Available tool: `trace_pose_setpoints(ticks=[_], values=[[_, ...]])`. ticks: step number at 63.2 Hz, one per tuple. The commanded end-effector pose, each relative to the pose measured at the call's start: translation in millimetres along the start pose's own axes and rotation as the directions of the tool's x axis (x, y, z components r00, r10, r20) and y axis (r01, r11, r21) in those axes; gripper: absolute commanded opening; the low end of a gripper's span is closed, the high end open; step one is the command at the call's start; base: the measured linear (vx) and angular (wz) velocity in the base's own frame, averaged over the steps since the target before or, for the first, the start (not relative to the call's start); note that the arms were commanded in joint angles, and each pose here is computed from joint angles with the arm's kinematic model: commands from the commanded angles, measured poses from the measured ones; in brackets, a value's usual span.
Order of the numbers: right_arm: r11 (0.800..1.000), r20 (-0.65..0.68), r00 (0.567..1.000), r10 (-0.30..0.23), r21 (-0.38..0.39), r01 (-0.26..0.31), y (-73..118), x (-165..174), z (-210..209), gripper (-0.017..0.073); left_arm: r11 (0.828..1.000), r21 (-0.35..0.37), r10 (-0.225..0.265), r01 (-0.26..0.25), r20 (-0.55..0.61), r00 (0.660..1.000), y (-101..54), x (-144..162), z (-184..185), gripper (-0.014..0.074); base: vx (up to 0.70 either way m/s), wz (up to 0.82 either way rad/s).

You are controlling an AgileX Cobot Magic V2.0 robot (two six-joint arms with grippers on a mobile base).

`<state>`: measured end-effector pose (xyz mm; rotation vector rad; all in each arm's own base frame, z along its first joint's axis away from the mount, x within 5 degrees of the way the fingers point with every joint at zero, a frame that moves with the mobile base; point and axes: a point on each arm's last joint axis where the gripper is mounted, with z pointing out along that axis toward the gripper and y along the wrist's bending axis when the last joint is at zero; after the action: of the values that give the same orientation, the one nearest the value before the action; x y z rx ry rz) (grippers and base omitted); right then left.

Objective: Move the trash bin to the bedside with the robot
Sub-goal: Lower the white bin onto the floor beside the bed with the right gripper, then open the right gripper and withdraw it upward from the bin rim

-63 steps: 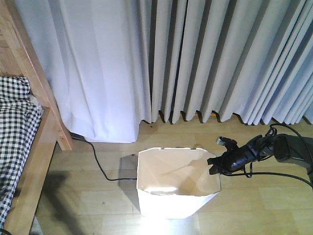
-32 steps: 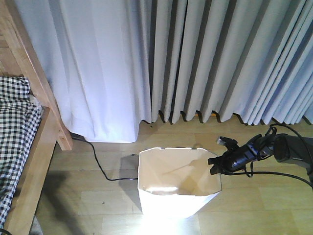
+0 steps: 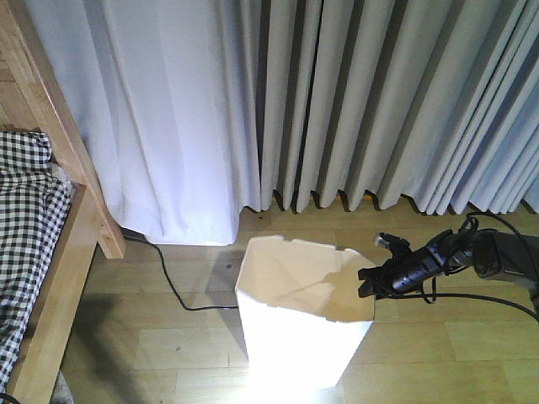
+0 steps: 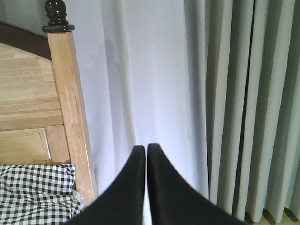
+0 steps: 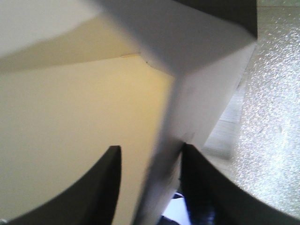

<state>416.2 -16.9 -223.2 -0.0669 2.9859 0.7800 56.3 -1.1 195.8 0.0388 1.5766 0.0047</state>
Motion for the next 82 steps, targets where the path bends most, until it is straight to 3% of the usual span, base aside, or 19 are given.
trace_pose_setpoints(ticks=[1, 12, 21, 28, 35, 46, 64, 74, 82], values=[[0.999, 0.07, 0.997, -0.032, -0.033, 0.034, 16.0, -31.1, -32.8, 0.0377, 1.0, 0.002, -0.024, 0.024, 0.068, 0.997, -0.1, -2.9, -0.2, -0.0006, 0.0, 0.0], [0.999, 0.078, 0.996, -0.032, -0.022, 0.034, 15.0, -31.9, -32.9, 0.0439, 1.0, 0.002, -0.024, 0.024, 0.068, 0.997, -0.1, -2.9, -0.2, -0.0006, 0.0, 0.0], [0.996, 0.085, 0.993, -0.086, -0.009, 0.087, 13.8, -32.4, -33.1, 0.0439, 1.0, 0.002, -0.024, 0.024, 0.068, 0.997, -0.1, -2.9, -0.2, -0.0006, 0.0, 0.0], [0.996, 0.082, 0.992, -0.092, -0.014, 0.093, 14.0, -32.1, -33.3, 0.0439, 1.0, 0.002, -0.024, 0.024, 0.068, 0.997, -0.1, -2.9, -0.2, -0.0006, 0.0, 0.0], [0.998, 0.075, 0.997, -0.02, -0.05, 0.024, 16.7, -31.5, -33.3, 0.0439, 1.0, 0.002, -0.024, 0.024, 0.068, 0.997, -0.1, -2.9, -0.2, -0.0006, 0.0, 0.0], [0.997, 0.073, 0.995, -0.073, -0.017, 0.074, 20.9, -38.6, -47.8, 0.0439, 1.0, 0.002, -0.024, 0.024, 0.068, 0.997, -0.1, -2.9, -0.2, -0.0006, 0.0, 0.0], [0.996, 0.144, 0.989, -0.032, 0.087, 0.02, 33.8, -20.0, -78.9, 0.0439, 1.0, 0.002, -0.024, 0.024, 0.069, 0.997, -0.1, -3.0, -0.2, -0.0006, 0.0, 0.0], [0.981, 0.181, 0.976, -0.122, 0.171, 0.091, 54.2, -6.2, -120.0, 0.0439, 1.0, 0.002, -0.024, 0.024, 0.069, 0.997, -0.1, -3.0, -0.2, -0.0006, 0.0, 0.0], [0.954, 0.202, 0.961, -0.19, 0.268, 0.132, 72.7, 5.8, -161.2, 0.0439, 1.0, 0.002, -0.024, 0.024, 0.069, 0.997, -0.1, -3.0, -0.2, -0.0006, 0.0, 0.0]])
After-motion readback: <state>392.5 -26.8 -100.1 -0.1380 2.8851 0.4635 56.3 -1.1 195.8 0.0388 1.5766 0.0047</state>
